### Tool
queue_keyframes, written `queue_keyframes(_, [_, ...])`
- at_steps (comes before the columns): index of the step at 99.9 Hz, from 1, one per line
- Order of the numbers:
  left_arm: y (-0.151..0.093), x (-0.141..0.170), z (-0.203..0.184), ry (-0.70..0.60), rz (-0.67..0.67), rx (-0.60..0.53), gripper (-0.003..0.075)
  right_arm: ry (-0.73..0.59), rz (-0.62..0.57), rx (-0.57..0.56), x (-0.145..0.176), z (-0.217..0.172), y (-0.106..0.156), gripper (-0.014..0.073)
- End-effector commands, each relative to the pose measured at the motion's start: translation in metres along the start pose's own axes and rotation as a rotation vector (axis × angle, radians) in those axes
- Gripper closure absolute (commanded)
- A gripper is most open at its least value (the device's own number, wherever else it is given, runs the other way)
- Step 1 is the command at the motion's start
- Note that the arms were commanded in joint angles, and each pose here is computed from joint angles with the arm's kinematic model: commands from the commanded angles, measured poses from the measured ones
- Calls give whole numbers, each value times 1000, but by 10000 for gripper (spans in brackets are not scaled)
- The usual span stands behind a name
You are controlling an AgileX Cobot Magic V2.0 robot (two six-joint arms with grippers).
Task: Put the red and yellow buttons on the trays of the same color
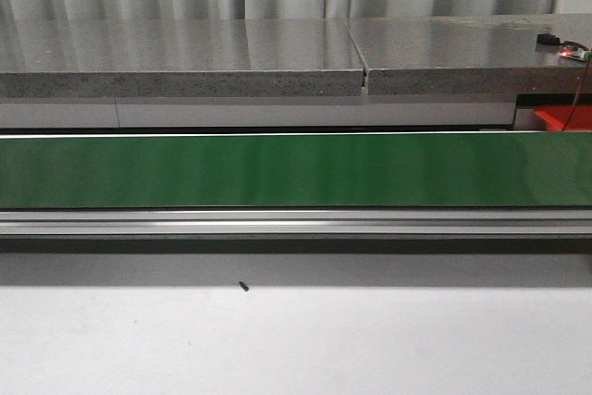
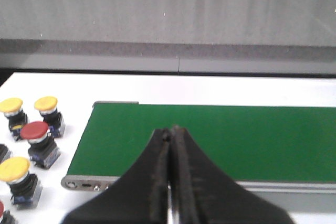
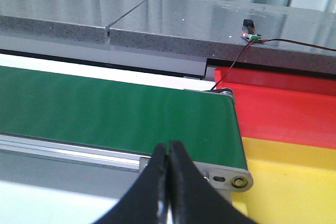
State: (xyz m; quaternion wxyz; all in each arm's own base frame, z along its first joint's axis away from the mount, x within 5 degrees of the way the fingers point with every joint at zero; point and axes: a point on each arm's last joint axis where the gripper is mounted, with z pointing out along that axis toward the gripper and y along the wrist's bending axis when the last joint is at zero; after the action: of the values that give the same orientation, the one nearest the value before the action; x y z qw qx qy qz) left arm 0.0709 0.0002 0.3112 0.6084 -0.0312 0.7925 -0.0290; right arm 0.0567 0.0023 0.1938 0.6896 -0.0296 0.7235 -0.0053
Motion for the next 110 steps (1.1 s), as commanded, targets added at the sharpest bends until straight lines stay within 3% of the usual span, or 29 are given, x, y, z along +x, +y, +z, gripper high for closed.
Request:
queue_keyframes(1, [-4,-31,4,53,-15,4,741,-112,-5,13,-13,-3,-1,663])
queue_keyframes(19, [-13,-57,23,281,-92,26,741,-112,-5,13,-13,-3,-1,663])
queue_keyframes(65, [-13,-57,30,299,-84,17,725,-112,-5,13,-13,-3,-1,663])
queue_keyframes(77, [-13,-57,30,299,-84,17,578,-112,-5,13,-13,-3,-1,663])
queue_keyframes(96, [-11,-57,30,297,-62,0,161,-112,-5,13,-13,-3,-1,663])
queue_keyframes(103, [-10,-57,30,296,-52,-7,81,-112,-5,13,-13,-3,-1,663])
queue_keyframes(110, [-10,-57,30,295,-46,-11,69,-112,-5,13,-13,-3,-1,663])
